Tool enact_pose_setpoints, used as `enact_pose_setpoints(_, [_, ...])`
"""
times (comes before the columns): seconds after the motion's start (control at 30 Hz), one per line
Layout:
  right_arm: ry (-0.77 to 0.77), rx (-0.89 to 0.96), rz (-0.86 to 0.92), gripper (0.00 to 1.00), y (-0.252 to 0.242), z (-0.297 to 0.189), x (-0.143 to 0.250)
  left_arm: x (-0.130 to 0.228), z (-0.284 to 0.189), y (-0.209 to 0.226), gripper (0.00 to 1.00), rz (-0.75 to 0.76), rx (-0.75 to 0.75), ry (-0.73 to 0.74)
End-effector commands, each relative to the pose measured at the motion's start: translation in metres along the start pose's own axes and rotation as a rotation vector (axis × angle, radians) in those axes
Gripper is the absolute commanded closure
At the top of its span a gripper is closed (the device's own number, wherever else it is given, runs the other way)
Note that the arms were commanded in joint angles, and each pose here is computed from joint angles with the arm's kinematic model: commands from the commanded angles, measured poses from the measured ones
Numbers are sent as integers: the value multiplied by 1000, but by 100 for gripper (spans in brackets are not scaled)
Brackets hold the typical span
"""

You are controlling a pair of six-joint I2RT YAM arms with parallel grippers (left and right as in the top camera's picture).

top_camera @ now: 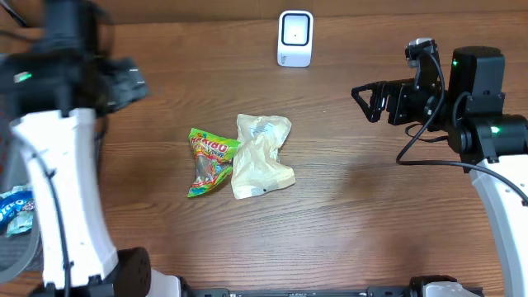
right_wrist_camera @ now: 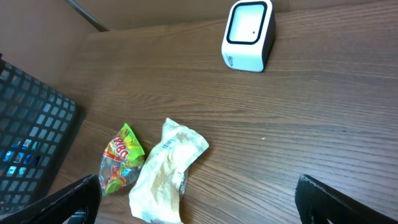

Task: Scan the item barcode
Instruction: 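Reach the left gripper into the basket and grasp the blue Oreo pack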

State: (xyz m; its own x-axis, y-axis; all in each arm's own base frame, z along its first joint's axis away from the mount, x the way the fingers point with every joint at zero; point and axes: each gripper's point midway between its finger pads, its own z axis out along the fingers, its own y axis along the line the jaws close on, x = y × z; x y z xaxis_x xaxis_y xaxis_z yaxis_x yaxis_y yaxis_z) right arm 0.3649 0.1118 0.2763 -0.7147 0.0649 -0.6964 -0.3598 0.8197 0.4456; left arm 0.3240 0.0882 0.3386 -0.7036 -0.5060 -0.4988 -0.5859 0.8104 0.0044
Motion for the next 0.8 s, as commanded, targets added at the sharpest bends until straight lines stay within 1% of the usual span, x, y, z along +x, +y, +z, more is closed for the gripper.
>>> enact_pose_setpoints(0.0, [-30, -13, -23, 0, 8, -6, -11, -9, -10, 62, 0, -83, -97, -13])
enact_pose_setpoints(0.1, [-29, -13, -22, 0, 8, -6, -11, -3, -2, 115, 0, -247, -143, 32])
enact_pose_setpoints(0.13, [-27, -12, -21, 0, 8, -6, -10, 6, 6, 147, 0, -360, -164, 76])
enact_pose_setpoints(0.27, [-28, -12, -22, 0, 8, -6, -11, 23, 26, 202, 0, -542, -211, 134])
enact_pose_setpoints(0.3, [-28, -13, -21, 0, 8, -6, -11, 31, 37, 221, 0, -602, -228, 155])
enact_pose_setpoints(0.37, [-29, -13, -22, 0, 8, -6, -11, 43, 57, 239, 0, -673, -224, 182])
enact_pose_setpoints(0.4, [-29, -13, -22, 0, 8, -6, -11, 51, 72, 250, 0, -717, -223, 196])
enact_pose_setpoints(0.43, [-29, -13, -22, 0, 8, -6, -11, 59, 98, 259, 0, -759, -212, 197])
enact_pose_setpoints(0.53, [-26, -12, -20, 0, 8, -6, -10, 75, 153, 269, 0, -777, -211, 185])
enact_pose_setpoints(0.63, [-26, -12, -20, 0, 8, -6, -10, 93, 202, 272, 0, -759, -223, 174])
enact_pose_setpoints(0.7, [-24, -12, -19, 0, 8, -6, -10, 103, 230, 274, 0, -751, -226, 160])
enact_pose_setpoints(0.77, [-24, -12, -19, 0, 8, -6, -9, 109, 246, 276, 0, -748, -226, 156])
